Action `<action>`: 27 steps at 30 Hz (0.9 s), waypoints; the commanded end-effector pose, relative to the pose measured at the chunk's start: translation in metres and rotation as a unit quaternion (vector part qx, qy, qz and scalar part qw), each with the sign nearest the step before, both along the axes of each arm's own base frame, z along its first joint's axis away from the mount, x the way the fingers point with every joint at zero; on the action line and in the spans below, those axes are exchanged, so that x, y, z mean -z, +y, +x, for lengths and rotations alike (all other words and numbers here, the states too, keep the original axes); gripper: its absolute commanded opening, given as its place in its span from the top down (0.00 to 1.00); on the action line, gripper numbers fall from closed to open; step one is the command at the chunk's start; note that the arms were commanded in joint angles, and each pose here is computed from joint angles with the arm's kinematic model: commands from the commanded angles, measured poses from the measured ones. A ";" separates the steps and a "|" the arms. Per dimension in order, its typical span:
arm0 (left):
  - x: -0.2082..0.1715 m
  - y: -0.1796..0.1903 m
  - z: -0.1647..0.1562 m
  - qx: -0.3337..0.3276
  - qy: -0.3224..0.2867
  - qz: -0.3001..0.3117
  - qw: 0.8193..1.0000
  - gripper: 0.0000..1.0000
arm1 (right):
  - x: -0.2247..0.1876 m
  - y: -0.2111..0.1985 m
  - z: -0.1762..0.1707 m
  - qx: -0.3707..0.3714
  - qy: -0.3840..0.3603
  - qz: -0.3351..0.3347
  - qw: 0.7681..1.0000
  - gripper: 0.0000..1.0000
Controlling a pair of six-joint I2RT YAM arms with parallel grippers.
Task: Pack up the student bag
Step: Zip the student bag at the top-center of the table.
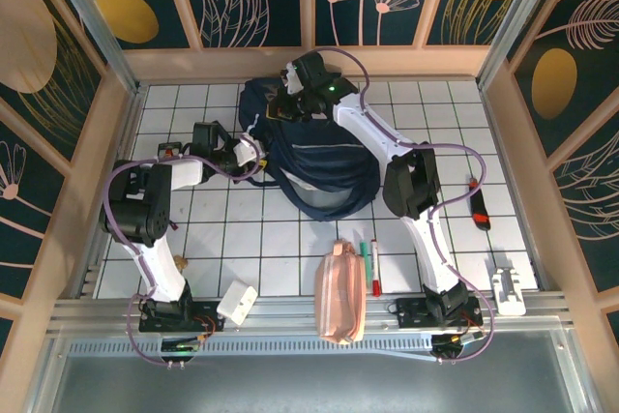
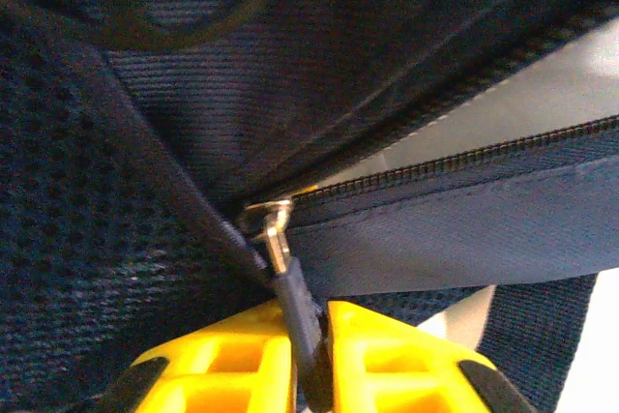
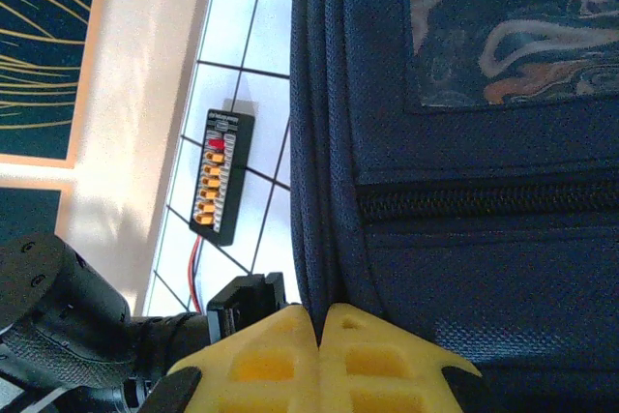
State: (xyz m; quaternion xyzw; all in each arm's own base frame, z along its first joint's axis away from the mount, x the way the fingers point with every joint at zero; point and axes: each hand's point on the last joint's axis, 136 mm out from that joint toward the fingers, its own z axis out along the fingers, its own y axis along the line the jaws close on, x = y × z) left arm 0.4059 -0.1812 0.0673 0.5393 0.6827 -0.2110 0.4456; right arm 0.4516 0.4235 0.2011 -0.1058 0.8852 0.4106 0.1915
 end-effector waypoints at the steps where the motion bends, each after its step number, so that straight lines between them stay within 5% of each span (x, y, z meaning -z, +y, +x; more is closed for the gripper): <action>1: -0.012 -0.009 -0.003 0.026 -0.012 -0.022 0.999 0.88 | -0.058 0.005 0.009 -0.005 -0.060 0.064 0.996 1.00; 5: -0.006 -0.009 -0.005 0.028 0.003 -0.021 0.999 1.00 | -0.057 0.005 0.008 -0.004 -0.059 0.061 0.996 1.00; 19: -0.044 -0.007 -0.041 0.047 -0.062 -0.028 0.997 1.00 | -0.020 -0.010 0.051 0.068 -0.112 0.010 0.991 1.00; 22: -0.041 -0.005 -0.037 0.033 -0.051 -0.025 0.998 0.89 | -0.013 -0.009 0.055 0.067 -0.108 0.011 0.992 1.00; 27: -0.037 -0.009 -0.036 0.045 -0.023 -0.036 0.998 0.92 | -0.009 -0.002 0.047 0.053 -0.092 0.026 0.994 1.00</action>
